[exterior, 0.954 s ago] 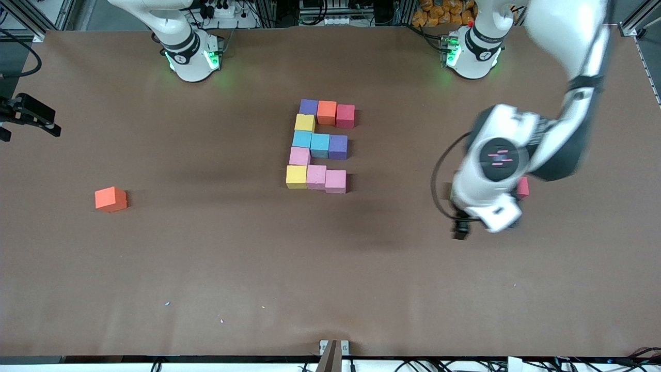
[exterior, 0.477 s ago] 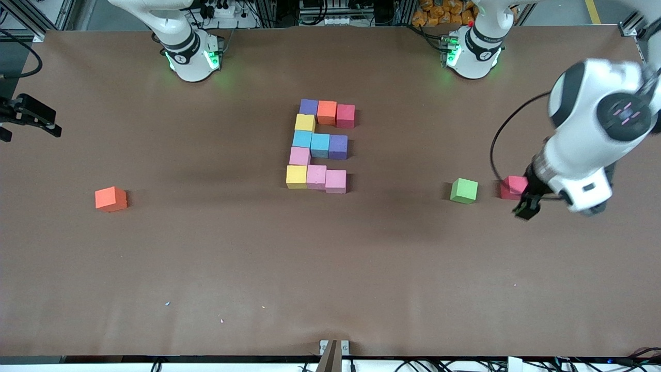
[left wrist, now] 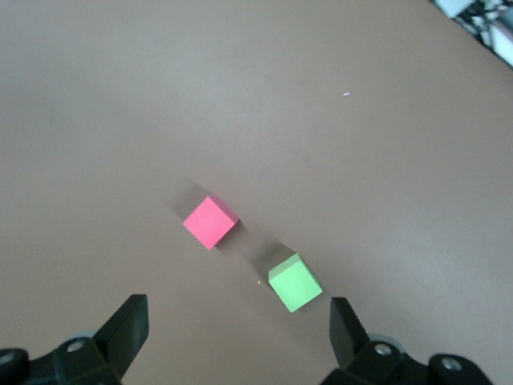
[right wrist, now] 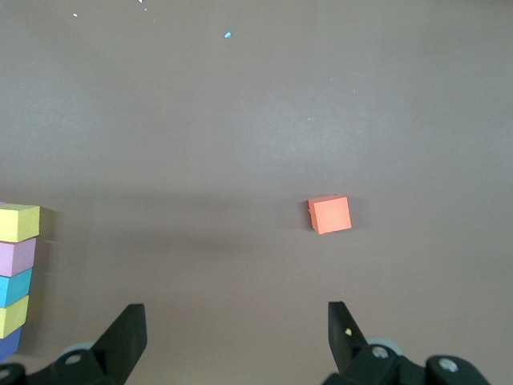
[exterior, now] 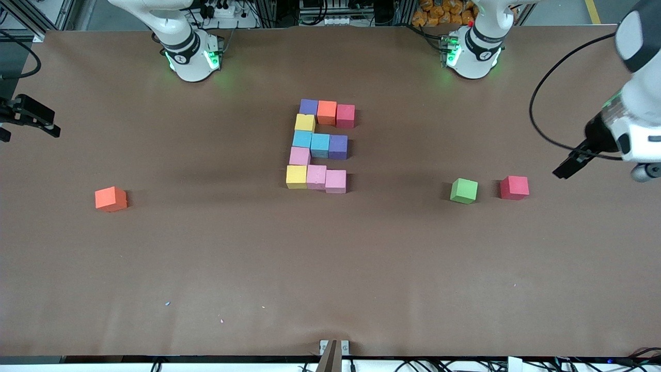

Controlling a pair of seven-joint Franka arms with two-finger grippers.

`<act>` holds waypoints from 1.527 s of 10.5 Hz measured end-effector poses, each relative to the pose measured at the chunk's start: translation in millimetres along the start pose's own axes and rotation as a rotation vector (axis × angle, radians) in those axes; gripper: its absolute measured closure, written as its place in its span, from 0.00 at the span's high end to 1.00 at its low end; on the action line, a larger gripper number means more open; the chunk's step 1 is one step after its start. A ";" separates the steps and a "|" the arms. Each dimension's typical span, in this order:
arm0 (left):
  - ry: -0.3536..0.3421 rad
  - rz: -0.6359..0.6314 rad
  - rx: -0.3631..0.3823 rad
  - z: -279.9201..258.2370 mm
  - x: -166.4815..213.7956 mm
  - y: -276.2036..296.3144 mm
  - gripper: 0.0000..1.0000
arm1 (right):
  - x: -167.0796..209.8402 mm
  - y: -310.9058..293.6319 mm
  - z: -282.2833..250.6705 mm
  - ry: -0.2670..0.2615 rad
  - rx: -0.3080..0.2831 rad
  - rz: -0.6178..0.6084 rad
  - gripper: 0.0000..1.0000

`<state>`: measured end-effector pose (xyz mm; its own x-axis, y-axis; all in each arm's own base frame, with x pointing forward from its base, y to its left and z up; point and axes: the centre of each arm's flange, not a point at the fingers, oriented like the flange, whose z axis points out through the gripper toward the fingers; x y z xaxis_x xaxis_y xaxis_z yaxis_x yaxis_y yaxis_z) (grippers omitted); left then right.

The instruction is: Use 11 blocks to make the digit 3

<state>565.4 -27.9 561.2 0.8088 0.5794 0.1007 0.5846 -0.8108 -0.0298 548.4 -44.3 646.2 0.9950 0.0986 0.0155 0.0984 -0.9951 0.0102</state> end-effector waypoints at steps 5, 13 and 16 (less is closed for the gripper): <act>-0.021 0.452 -0.038 -54.7 -27.3 27.1 1.00 | 0.3 0.0 0.3 0.002 0.000 0.000 1.00; -0.024 0.675 -0.049 -95.4 -44.9 36.4 1.00 | 0.4 -0.1 0.5 0.002 0.000 0.000 1.00; -0.024 0.699 -0.050 -95.4 -45.1 36.5 1.00 | 0.4 0.0 0.6 0.002 0.000 0.000 1.00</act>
<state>544.1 -91.6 650.4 0.9955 -0.0785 0.0525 -0.0768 -0.9965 -0.0341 548.9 -44.2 645.6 0.9950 0.0988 0.0175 0.0986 -0.9951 0.0106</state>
